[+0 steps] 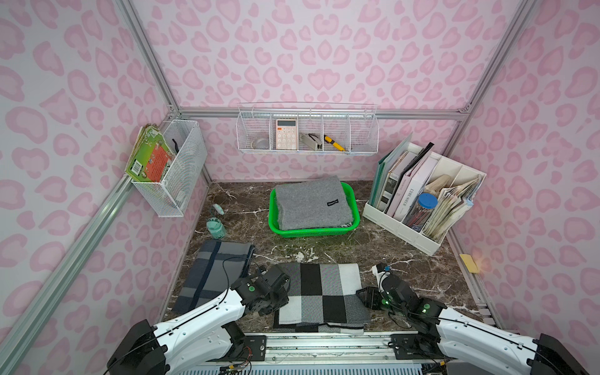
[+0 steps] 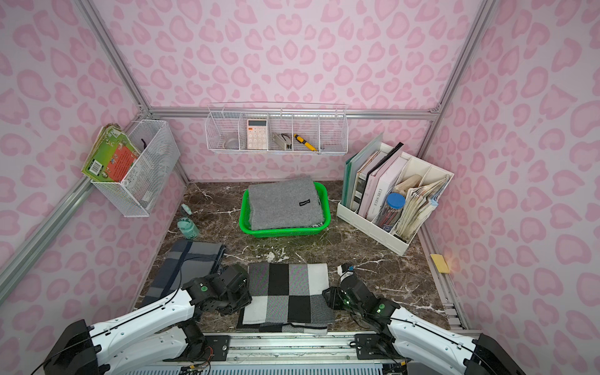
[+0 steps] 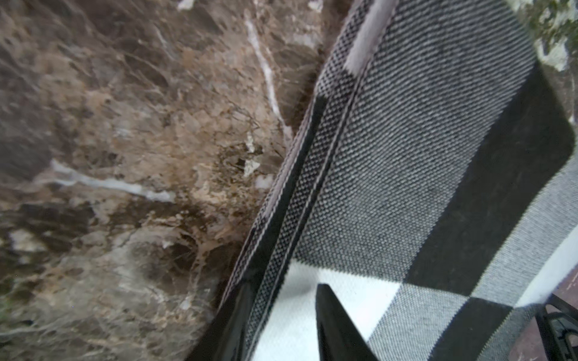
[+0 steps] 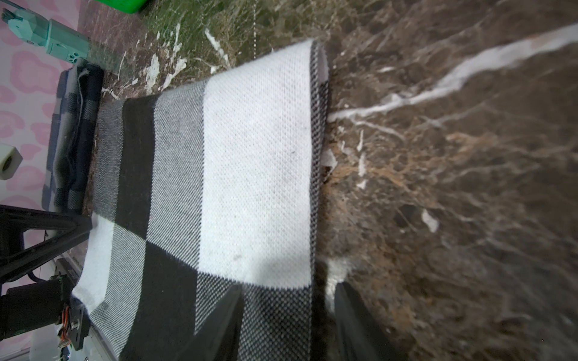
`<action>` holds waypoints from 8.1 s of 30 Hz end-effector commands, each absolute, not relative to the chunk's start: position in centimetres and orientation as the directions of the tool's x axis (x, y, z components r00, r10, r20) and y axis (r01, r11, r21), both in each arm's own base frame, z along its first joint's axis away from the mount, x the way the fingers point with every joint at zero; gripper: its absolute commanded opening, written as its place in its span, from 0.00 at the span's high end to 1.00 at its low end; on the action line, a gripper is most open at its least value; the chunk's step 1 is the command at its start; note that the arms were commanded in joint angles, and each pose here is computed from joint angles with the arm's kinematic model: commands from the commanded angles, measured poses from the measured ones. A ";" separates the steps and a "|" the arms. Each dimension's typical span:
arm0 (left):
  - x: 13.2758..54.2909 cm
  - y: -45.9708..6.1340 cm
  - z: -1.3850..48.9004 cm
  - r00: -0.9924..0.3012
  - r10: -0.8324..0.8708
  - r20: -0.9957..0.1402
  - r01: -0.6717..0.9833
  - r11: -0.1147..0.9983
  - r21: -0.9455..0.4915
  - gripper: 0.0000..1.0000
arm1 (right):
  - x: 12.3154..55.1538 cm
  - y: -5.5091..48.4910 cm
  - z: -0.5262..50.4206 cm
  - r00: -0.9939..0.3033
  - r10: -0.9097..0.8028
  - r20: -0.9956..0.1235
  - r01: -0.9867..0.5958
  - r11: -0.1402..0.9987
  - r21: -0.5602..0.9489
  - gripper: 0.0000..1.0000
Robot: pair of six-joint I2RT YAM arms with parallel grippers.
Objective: Put the folded scarf in the basket
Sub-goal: Move the scarf to the center of the board, then pick up the scarf at the center of the board, then place the scarf in the basket, then move the scarf to the center of the board.
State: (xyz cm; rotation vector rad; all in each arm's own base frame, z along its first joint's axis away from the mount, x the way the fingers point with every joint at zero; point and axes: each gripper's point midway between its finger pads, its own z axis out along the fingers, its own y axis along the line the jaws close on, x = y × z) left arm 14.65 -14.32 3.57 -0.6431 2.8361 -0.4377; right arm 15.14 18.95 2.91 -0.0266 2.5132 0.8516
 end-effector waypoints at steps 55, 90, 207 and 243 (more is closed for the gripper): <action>14.4 -8.8 5.5 -0.815 -0.487 -0.314 -0.430 0.871 -0.237 1.00 | 12.4 22.3 6.2 -0.887 0.108 -0.449 -0.197 0.791 0.579 1.00; 23.4 -11.2 3.4 -0.843 -0.464 -0.272 -0.429 0.885 -0.179 0.30 | 20.3 22.1 6.1 -0.859 0.100 -0.502 -0.241 0.787 0.568 0.29; 31.6 -15.7 25.8 -0.761 -0.272 -0.589 -0.014 0.914 -0.405 0.33 | 34.6 17.2 23.3 -0.495 0.187 -0.849 -0.366 0.841 0.398 0.29; 27.5 0.0 8.7 -0.706 -0.606 -0.366 -0.627 0.775 -0.075 0.26 | 27.5 13.0 14.5 -0.363 0.239 -0.900 -0.313 0.879 0.360 0.28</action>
